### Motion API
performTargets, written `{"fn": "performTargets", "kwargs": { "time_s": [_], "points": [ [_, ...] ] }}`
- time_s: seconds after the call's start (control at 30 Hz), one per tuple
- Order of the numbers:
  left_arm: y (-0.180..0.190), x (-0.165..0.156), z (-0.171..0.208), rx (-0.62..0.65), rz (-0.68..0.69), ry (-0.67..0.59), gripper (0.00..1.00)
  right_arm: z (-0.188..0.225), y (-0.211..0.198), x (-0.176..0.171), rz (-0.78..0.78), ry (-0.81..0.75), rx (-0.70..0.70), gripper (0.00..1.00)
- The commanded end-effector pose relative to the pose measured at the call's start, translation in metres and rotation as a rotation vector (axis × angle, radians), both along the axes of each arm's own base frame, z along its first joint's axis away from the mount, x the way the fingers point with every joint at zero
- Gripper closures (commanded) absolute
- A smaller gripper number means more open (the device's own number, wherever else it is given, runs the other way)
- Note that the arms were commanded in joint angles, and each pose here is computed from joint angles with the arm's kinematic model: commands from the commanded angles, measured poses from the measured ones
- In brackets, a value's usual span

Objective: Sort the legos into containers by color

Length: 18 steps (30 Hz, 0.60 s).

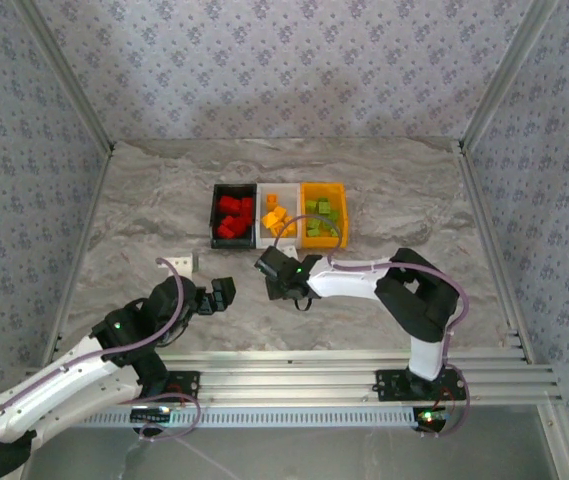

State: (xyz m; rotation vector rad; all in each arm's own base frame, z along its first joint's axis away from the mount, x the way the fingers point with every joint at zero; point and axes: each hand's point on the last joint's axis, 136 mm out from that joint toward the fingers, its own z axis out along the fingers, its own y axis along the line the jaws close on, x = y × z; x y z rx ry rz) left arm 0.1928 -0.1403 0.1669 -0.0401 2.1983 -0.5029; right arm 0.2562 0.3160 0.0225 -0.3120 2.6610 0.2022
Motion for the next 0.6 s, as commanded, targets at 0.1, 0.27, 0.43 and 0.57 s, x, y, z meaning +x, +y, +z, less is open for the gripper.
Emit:
{"fn": "performTargets", "kwargs": {
  "time_s": [0.1,0.27,0.43,0.57],
  "points": [
    [0.005,0.001,-0.001,-0.004,0.024,-0.001,0.01,-0.002,-0.005,-0.001,-0.01,-0.001,-0.026,0.62],
    [0.005,0.002,0.001,-0.007,0.027,-0.002,0.01,0.025,-0.001,0.004,0.015,-0.062,0.017,0.67],
    [0.005,0.002,0.002,-0.009,0.027,-0.004,0.01,0.073,0.014,0.012,0.074,-0.141,0.105,0.67],
    [0.005,0.002,0.0,-0.013,0.029,0.001,0.01,0.108,0.044,0.034,0.134,-0.184,0.181,0.66]
  ]
}}
